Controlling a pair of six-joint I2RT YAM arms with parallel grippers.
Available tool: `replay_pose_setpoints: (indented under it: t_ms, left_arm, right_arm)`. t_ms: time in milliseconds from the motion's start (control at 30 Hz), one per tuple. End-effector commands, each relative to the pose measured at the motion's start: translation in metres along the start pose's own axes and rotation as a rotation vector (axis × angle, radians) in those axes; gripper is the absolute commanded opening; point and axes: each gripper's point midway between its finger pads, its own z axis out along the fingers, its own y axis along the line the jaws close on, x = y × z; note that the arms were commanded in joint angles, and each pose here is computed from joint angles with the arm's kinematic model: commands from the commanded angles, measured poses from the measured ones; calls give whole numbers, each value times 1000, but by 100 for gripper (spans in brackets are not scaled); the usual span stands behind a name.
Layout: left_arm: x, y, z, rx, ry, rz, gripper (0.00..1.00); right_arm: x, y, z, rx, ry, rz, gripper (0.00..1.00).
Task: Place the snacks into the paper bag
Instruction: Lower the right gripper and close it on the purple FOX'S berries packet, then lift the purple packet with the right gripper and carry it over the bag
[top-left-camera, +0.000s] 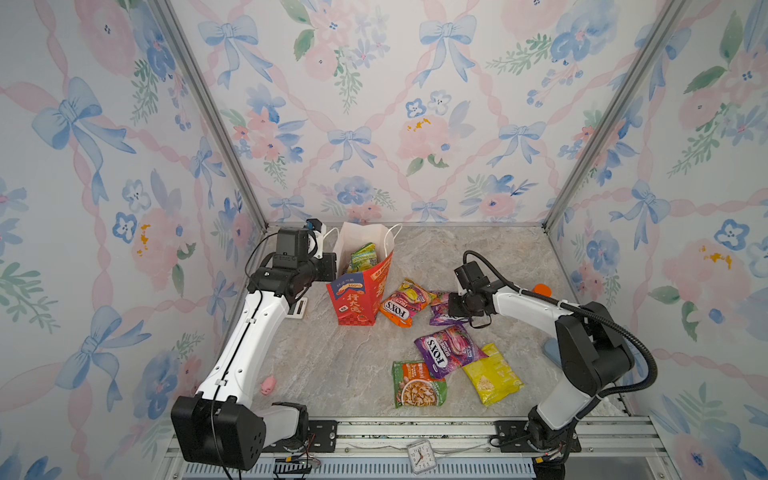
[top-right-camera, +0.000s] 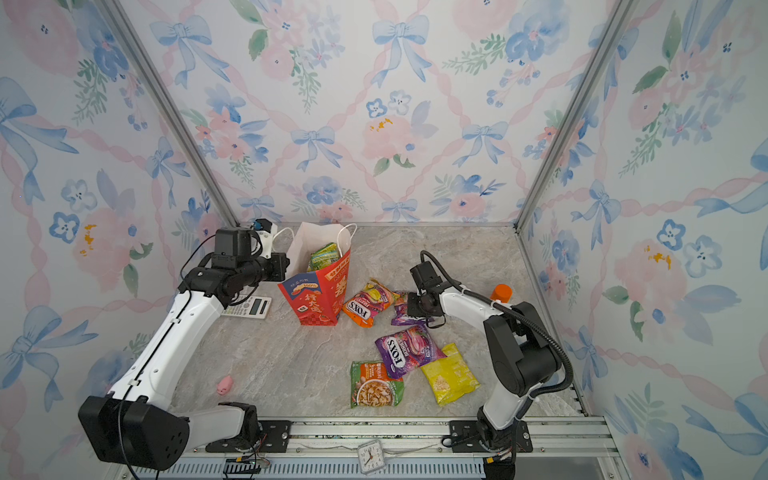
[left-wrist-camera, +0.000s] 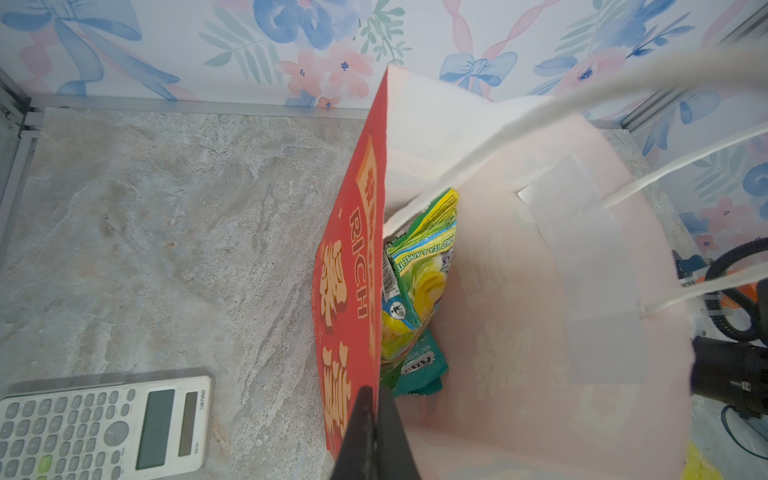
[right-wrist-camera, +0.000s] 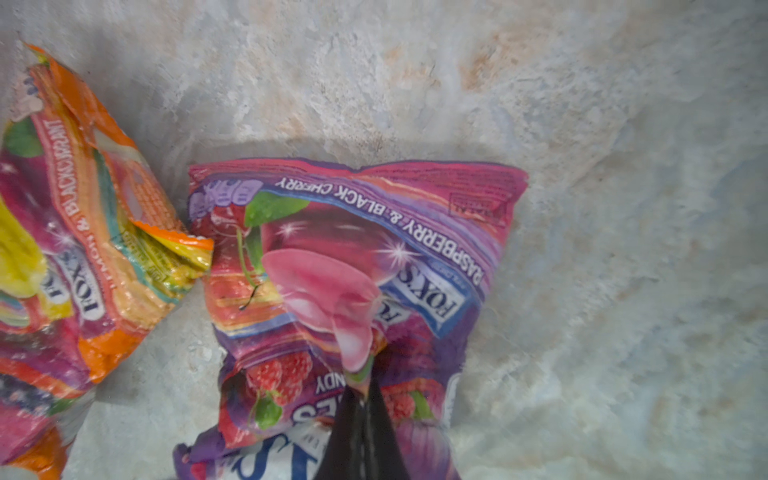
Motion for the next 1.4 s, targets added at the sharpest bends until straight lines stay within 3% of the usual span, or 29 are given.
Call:
replay_pose_setpoints:
  t_ms: [0, 900, 1367]
  left_arm:
    - [11, 3, -1, -16, 31, -10, 0]
    - [13, 2, 0, -9, 36, -16, 0]
    - [11, 0, -3, 1, 28, -23, 0]
  right_arm:
    - [0, -1, -9, 31, 6, -25, 0]
    - [-67, 19, -133, -17, -270, -68, 0]
    - [-132, 104, -241, -189, -557, -159, 0]
